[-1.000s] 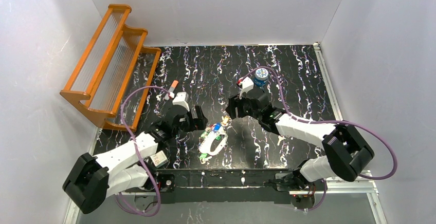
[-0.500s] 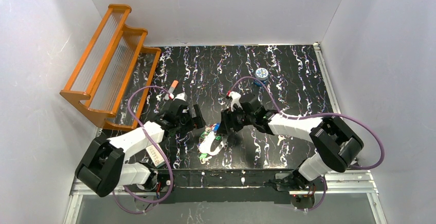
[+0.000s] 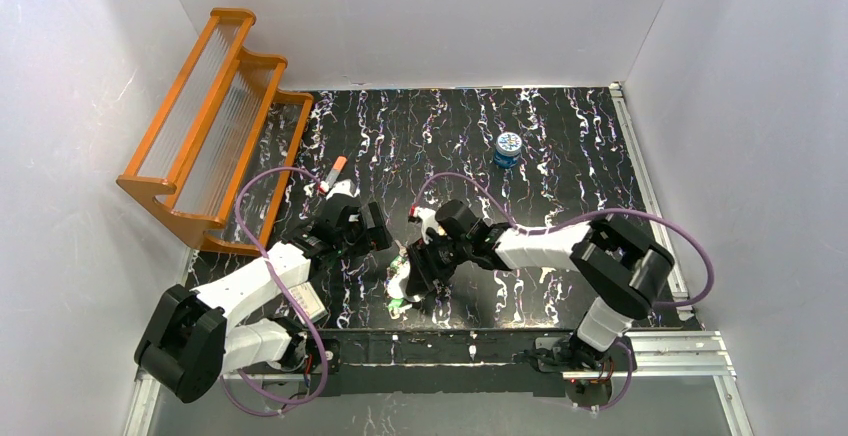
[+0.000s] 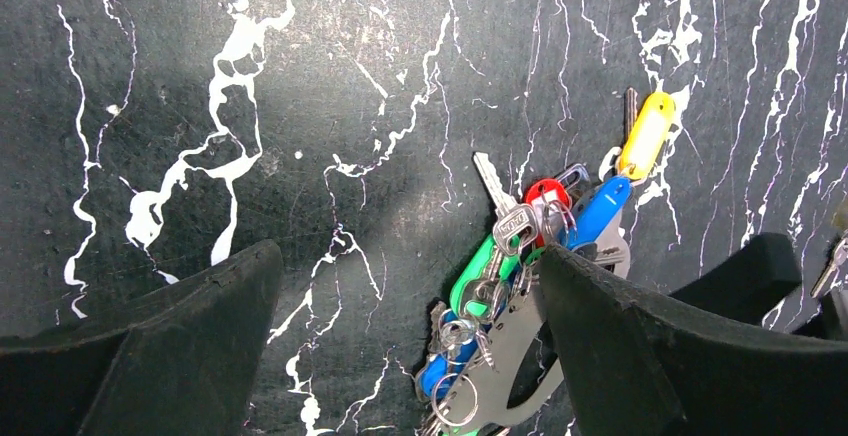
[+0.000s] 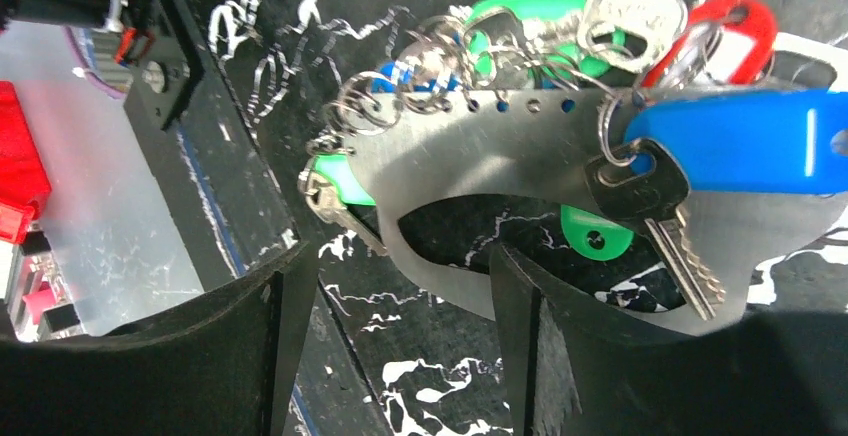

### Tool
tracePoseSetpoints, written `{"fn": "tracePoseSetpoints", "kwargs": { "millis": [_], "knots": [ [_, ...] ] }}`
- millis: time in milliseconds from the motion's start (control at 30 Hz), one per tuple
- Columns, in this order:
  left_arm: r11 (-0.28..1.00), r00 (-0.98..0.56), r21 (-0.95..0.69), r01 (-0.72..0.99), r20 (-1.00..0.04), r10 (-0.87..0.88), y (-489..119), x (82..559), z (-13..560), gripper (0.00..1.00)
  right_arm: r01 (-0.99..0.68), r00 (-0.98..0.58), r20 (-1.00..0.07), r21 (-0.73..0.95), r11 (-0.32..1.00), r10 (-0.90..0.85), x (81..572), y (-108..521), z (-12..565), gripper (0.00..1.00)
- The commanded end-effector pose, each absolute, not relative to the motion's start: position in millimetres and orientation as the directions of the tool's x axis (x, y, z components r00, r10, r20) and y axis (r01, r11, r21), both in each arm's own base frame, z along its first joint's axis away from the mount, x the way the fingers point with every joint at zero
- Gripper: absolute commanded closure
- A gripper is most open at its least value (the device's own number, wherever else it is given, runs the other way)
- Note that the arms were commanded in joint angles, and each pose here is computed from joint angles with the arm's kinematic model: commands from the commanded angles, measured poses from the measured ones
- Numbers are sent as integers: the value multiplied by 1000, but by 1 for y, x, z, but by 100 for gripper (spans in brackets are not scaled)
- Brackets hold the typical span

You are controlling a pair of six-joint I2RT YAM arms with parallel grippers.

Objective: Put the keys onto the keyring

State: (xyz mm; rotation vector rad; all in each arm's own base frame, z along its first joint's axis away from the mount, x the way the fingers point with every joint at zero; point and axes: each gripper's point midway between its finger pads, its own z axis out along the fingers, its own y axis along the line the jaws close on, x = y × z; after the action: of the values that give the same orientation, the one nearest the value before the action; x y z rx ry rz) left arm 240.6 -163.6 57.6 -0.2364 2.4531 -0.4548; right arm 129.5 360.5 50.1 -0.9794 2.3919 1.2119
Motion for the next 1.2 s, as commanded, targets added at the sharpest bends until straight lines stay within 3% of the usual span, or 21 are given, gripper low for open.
{"fn": "tracePoseSetpoints", "kwargs": {
  "millis": [0,567,867,1167],
  "knots": [
    [926,-778,-370,-77,-558,-287,-159,243,64,2,-666,-744,-502,611,428,-441,134,370,49,27],
    [933,-781,-355,-61,-565,-266,-157,241,62,2,-551,-826,-456,529,646,-331,209,309,17,24],
    [931,-792,-359,-67,-548,-269,-159,239,57,2,-610,-787,-501,551,569,-360,211,319,44,23],
    [911,-800,-407,-69,-523,-294,-166,235,52,4,-651,-754,-562,565,508,-340,209,326,76,31]
  ]
}}
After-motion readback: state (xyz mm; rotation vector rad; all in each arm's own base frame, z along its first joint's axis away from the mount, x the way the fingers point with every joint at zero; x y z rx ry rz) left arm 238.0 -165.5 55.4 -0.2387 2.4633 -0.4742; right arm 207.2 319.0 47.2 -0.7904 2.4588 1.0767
